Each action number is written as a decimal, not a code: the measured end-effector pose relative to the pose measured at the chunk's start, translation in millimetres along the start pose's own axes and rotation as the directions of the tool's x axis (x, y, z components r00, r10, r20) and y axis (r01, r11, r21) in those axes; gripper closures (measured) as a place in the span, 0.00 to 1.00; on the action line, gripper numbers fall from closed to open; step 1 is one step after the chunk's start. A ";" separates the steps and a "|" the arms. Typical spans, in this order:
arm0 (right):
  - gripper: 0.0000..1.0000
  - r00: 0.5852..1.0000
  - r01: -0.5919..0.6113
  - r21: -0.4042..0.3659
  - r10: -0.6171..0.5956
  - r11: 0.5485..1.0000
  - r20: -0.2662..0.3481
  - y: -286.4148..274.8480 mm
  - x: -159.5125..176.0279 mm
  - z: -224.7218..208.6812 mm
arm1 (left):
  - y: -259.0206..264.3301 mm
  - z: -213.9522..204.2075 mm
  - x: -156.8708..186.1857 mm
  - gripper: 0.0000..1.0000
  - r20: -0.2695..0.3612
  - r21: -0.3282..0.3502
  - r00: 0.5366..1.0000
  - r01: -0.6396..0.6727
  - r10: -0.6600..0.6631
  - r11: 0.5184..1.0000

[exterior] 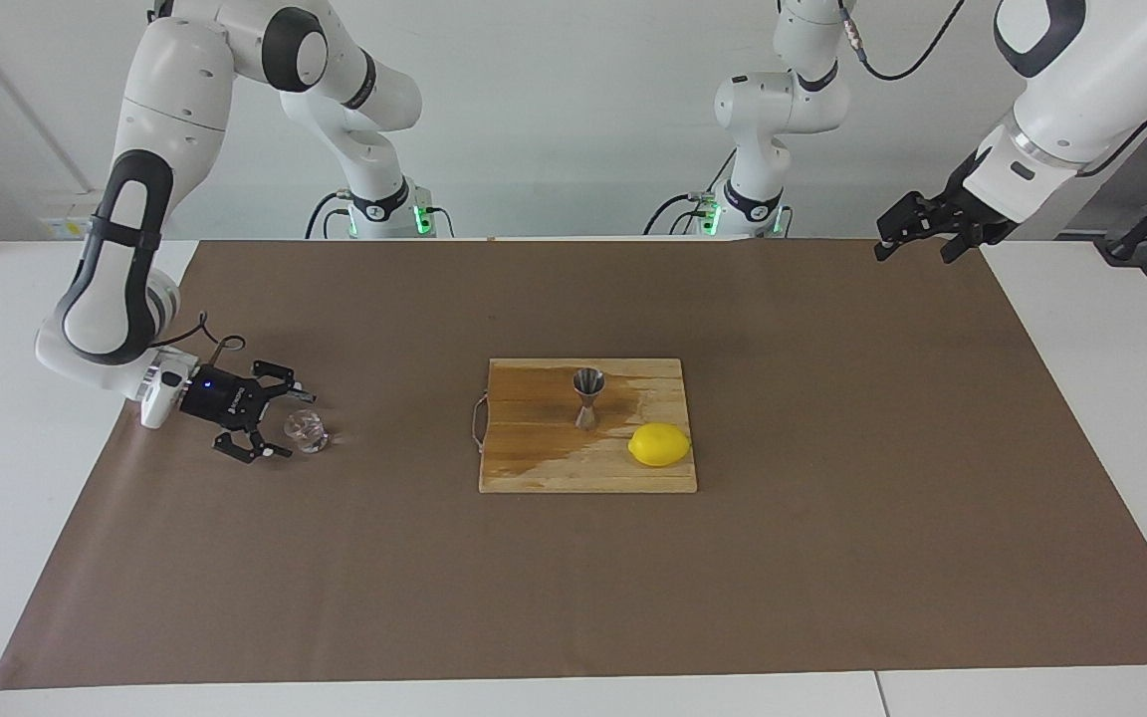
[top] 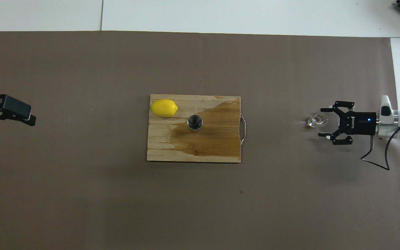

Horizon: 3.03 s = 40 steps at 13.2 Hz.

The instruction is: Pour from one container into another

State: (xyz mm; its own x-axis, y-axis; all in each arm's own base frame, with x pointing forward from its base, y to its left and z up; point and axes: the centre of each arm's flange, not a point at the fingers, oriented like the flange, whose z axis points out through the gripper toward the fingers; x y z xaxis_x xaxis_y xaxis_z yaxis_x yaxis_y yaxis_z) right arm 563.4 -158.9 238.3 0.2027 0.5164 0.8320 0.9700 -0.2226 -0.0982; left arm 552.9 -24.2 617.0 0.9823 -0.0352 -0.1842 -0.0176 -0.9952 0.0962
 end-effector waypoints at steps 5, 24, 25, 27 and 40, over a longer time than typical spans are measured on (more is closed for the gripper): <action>0.04 1.000 -0.003 -0.001 0.003 1.000 -0.002 0.9 1.8 1.2 | -2.9 24.5 -11.4 0.00 0.053 0.011 0.999 0.004 -0.005 1.000; 0.51 0.998 0.028 -0.067 -0.025 0.997 0.051 15.6 71.8 -11.1 | -14.4 29.3 -16.5 0.00 -0.132 0.070 0.991 0.017 -0.008 0.997; 0.51 0.996 0.042 -0.058 -0.038 0.997 0.078 15.7 90.6 -11.1 | -14.8 29.2 -16.4 0.00 -0.133 0.069 0.991 0.018 -0.009 0.997; 0.51 0.991 0.057 -0.056 -0.050 0.997 0.122 14.4 130.1 -13.1 | -18.3 28.7 -16.3 0.00 -0.135 0.068 0.991 0.024 -0.015 0.997; 0.51 0.978 0.042 -0.013 -0.038 0.999 0.207 -35.8 326.1 103.7 | -14.2 30.4 -23.1 0.00 -0.097 0.069 0.995 0.017 -0.010 0.997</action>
State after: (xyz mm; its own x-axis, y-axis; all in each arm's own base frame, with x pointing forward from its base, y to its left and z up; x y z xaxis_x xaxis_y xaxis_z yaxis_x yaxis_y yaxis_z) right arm 608.8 103.1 456.6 0.1892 0.6846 0.7039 0.9757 -0.2117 -0.0564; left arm 524.8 -12.0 590.1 0.9958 -0.0162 -0.0896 -0.0140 -0.9996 0.0249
